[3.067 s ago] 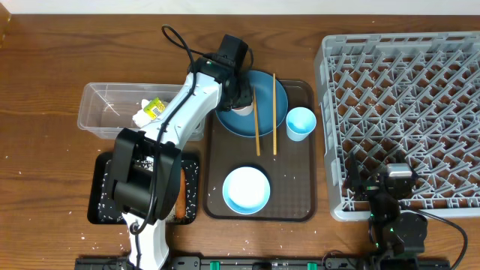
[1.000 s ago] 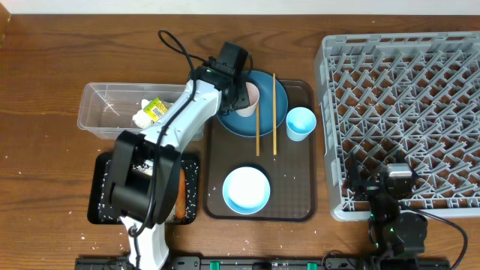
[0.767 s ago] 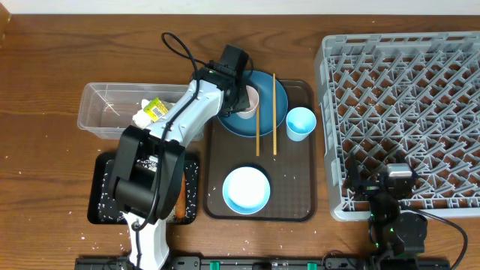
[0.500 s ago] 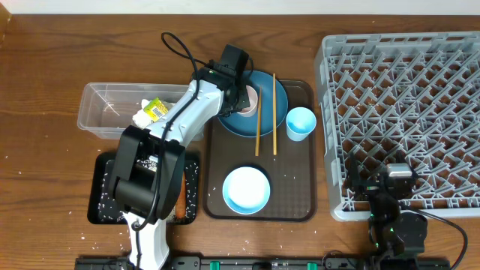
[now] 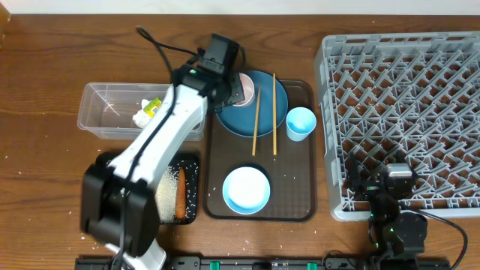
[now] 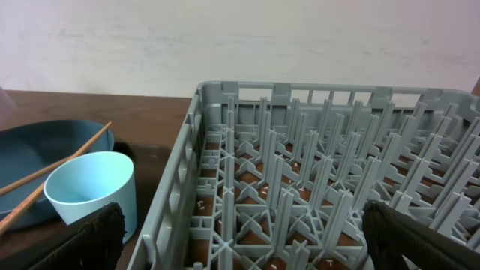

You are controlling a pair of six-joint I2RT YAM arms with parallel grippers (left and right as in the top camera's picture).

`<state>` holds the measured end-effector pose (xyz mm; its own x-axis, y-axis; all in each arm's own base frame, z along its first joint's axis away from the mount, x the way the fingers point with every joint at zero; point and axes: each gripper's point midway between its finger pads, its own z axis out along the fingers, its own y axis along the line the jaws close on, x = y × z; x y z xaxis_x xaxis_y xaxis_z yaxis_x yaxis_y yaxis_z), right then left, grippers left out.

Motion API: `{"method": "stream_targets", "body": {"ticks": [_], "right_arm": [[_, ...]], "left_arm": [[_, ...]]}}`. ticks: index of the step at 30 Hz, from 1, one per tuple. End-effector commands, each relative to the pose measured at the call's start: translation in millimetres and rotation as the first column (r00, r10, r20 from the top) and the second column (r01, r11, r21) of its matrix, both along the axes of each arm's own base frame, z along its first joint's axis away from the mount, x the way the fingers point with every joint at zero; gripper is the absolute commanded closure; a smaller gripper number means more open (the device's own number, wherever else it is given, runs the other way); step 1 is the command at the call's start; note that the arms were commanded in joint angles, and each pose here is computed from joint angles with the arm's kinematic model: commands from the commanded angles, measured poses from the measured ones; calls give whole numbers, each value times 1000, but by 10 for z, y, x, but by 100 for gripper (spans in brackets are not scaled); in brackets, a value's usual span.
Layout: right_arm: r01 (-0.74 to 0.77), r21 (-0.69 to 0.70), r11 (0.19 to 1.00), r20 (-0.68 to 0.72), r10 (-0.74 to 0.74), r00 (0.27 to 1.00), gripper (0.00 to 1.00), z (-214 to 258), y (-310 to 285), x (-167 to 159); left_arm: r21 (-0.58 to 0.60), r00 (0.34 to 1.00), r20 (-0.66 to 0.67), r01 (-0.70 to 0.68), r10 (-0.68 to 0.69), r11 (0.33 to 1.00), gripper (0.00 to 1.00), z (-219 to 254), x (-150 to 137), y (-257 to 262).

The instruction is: Sort waste into correct bins and load items into the dishwasher rack

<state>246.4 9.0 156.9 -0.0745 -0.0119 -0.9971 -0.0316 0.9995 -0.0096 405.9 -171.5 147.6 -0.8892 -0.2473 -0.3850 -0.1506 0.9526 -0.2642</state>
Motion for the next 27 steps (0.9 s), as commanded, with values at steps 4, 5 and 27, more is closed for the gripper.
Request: {"method": "stream_targets", "body": {"ticks": [4,5,27], "right_arm": [[9,-4,1000,1,-9,1000,1,-1,-23,-2],[9,-4,1000,1,-9,1000,1,0,-23,-2],[9,-4,1000,-1,-9,1000,1,-6,-23,-2]], "left_arm": [[-48,989,15,149,-149,988,94,530,-458,10],[-82,972,9,235,-235,969,94,598,-598,-65],[-517,733,197,642,-651,566,94,1521,-1747,-678]]}}
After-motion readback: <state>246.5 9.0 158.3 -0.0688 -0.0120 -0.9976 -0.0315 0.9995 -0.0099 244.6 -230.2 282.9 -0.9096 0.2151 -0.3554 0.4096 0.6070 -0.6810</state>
